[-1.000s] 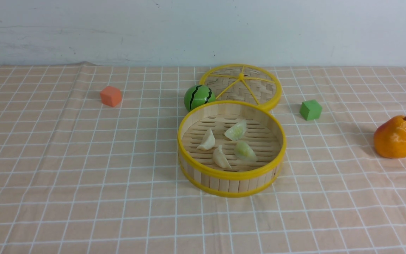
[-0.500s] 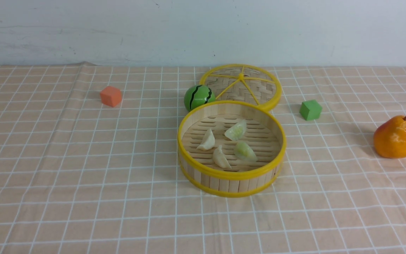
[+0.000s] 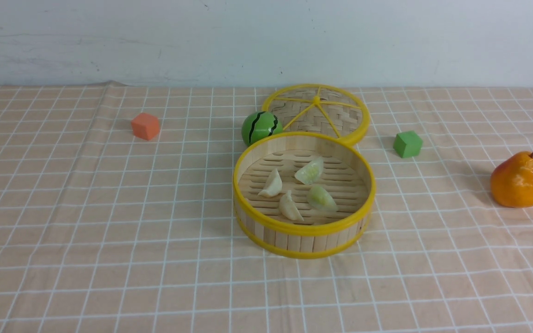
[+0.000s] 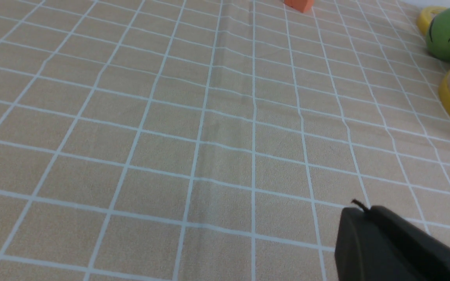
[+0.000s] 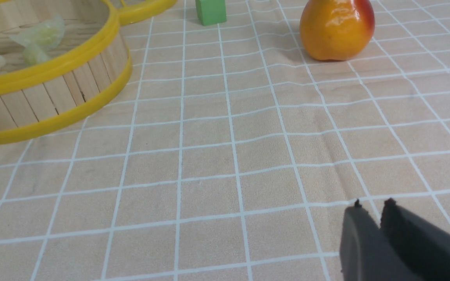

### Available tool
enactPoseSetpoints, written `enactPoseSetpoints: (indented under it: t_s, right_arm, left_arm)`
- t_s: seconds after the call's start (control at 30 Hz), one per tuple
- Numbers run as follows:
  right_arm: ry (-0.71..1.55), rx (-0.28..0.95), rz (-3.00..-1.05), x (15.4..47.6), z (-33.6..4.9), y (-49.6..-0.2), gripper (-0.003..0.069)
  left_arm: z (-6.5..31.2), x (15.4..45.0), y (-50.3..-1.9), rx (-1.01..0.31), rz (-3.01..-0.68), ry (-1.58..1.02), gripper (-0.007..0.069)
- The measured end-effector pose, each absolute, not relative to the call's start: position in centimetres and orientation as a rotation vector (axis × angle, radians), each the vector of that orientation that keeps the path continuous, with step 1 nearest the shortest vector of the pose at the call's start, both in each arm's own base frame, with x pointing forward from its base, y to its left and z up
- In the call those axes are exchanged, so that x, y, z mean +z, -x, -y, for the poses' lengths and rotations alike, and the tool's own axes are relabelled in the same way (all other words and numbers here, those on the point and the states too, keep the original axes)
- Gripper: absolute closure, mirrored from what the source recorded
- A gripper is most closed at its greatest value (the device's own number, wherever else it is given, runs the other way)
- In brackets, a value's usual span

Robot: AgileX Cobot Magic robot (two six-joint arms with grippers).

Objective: Put the dumplings into the steamer on the table with the brown tablecloth.

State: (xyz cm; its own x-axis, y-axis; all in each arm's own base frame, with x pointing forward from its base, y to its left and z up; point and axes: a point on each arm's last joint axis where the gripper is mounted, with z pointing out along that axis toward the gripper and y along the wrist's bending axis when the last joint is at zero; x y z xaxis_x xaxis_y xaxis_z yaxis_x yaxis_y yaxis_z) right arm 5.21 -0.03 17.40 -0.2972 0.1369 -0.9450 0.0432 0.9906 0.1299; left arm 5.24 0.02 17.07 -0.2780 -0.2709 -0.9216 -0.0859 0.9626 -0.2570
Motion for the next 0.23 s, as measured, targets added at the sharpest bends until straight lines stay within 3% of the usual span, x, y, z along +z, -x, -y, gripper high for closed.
enactPoseSetpoints:
  t_s: [0.23]
  right_arm:
    - [-0.130,0.092,-1.872,17.40,0.03,-5.21,0.0566]
  left_arm:
    - [-0.01,17.07,-5.24,-0.183,-1.852,0.262,0.0625]
